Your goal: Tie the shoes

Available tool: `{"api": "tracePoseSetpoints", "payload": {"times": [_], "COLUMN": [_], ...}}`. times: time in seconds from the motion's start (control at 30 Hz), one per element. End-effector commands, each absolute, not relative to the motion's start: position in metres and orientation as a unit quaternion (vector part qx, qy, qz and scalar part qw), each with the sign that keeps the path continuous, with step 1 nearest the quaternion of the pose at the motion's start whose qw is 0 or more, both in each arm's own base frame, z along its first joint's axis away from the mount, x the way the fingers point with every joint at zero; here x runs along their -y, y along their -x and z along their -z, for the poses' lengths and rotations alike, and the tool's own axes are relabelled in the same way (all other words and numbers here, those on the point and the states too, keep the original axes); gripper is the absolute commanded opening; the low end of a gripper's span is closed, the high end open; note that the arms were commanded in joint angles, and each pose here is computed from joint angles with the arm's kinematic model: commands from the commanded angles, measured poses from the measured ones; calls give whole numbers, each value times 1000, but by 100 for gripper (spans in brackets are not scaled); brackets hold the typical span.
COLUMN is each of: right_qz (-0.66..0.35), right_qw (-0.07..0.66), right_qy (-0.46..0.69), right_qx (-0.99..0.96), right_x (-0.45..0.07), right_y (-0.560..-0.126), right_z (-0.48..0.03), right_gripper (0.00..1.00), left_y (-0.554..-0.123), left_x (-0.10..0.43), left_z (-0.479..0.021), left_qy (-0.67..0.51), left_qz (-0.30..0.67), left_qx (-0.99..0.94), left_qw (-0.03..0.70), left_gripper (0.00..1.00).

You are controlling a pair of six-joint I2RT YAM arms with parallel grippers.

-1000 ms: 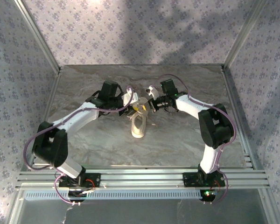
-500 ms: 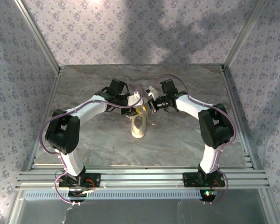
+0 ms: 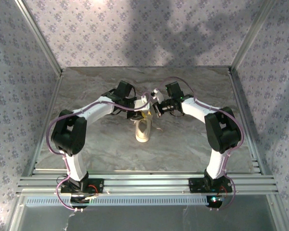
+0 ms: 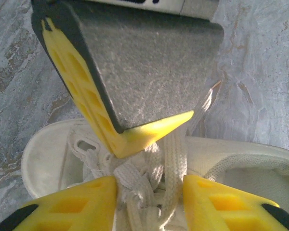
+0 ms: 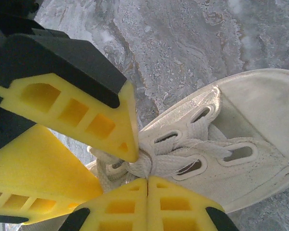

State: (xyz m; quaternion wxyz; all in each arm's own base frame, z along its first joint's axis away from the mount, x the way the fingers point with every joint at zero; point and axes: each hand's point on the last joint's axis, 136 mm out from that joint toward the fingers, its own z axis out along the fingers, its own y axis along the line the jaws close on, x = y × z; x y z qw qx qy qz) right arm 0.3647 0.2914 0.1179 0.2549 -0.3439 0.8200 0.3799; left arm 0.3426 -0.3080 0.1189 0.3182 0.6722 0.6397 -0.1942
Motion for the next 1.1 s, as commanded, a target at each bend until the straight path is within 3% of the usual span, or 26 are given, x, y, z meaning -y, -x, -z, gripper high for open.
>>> {"api": "tracePoseSetpoints", "payload": {"times": [0.0, 0.33, 0.6, 0.73, 0.83, 1.07], "right_qz": [-389, -386, -384, -384, -384, -382], "right_qw": [260, 262, 261, 259, 258, 256], "right_qy": [361, 368, 373, 375, 375, 378], "right_qx": [-807, -804, -804, -803, -804, -804], "right_x": [-295, -295, -295, -296, -296, -296], "right_y": [-357, -353, -351, -350, -350, -348], "right_z": [-132, -133, -133, -132, -131, -130], "right_gripper": [0, 0, 0, 0, 0, 0], "left_y": [-344, -347, -340, -338, -337, -347], "left_x": [313, 311, 309, 308, 309, 310], "left_z": [-122, -119, -117, -114, -112, -117], "left_qy": [-675, -669, -682, -685, -688, -677], "left_qz": [200, 197, 200, 202, 200, 189], "left_qx": [-635, -645, -634, -634, -634, -645], "left_qw": [319, 314, 305, 296, 289, 299], "left_gripper": [39, 39, 52, 53, 53, 39]}}
